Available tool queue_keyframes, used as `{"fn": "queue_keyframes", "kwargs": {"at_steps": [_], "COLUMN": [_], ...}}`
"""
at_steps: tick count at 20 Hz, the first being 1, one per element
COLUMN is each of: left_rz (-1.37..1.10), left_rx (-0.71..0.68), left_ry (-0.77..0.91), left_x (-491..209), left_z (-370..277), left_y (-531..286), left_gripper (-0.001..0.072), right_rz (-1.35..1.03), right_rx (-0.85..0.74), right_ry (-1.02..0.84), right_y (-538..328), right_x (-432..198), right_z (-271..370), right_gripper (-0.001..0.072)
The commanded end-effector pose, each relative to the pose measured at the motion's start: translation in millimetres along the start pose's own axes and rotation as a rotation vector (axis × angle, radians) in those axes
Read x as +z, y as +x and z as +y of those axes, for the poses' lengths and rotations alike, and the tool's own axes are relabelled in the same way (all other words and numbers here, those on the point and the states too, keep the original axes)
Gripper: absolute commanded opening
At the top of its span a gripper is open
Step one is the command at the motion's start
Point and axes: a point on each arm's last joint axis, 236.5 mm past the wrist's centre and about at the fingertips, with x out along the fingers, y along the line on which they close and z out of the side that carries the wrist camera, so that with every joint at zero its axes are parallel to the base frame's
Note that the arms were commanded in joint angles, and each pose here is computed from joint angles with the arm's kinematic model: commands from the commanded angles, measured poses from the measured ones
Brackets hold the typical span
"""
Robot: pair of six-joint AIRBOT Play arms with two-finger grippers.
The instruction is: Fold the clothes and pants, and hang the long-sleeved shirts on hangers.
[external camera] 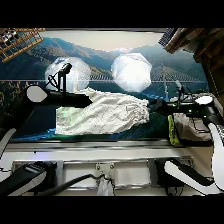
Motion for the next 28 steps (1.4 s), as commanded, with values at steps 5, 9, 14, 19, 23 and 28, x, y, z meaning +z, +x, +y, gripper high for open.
{"fn": "queue_keyframes", "kwargs": {"at_steps": [5,9,14,19,23,28], "left_rz": [0.006,0.012,0.017,0.018,0.018,0.018], "left_rx": [-0.002,-0.007,-0.01,-0.01,-0.01,-0.01], "left_ry": [0.003,0.011,0.016,0.022,0.022,0.022], "left_x": [-1.8,-3.9,-5.6,-5.9,-5.9,-5.9], "left_z": [-1.3,-4.6,-7.0,-7.6,-7.6,-7.6], "left_y": [0.5,2.1,3.2,3.5,3.5,3.5], "left_gripper": [0.0007,0.0008,0.0008,0.0007,0.0007,0.0007], "right_rz": [0.028,0.052,0.121,0.136,0.149,0.133], "right_rx": [-0.237,-0.221,-0.17,-0.149,-0.128,-0.078], "right_ry": [-0.064,-0.038,0.02,0.052,0.084,0.131], "right_y": [14.8,21.6,37.9,45.0,52.0,58.9], "right_x": [-3.2,-7.1,-18.7,-20.6,-22.5,-17.5], "right_z": [-33.3,-35.5,-37.4,-38.4,-39.0,-31.7], "right_gripper": [0.0714,0.0714,0.0715,0.0714,0.071,0.0621]}}
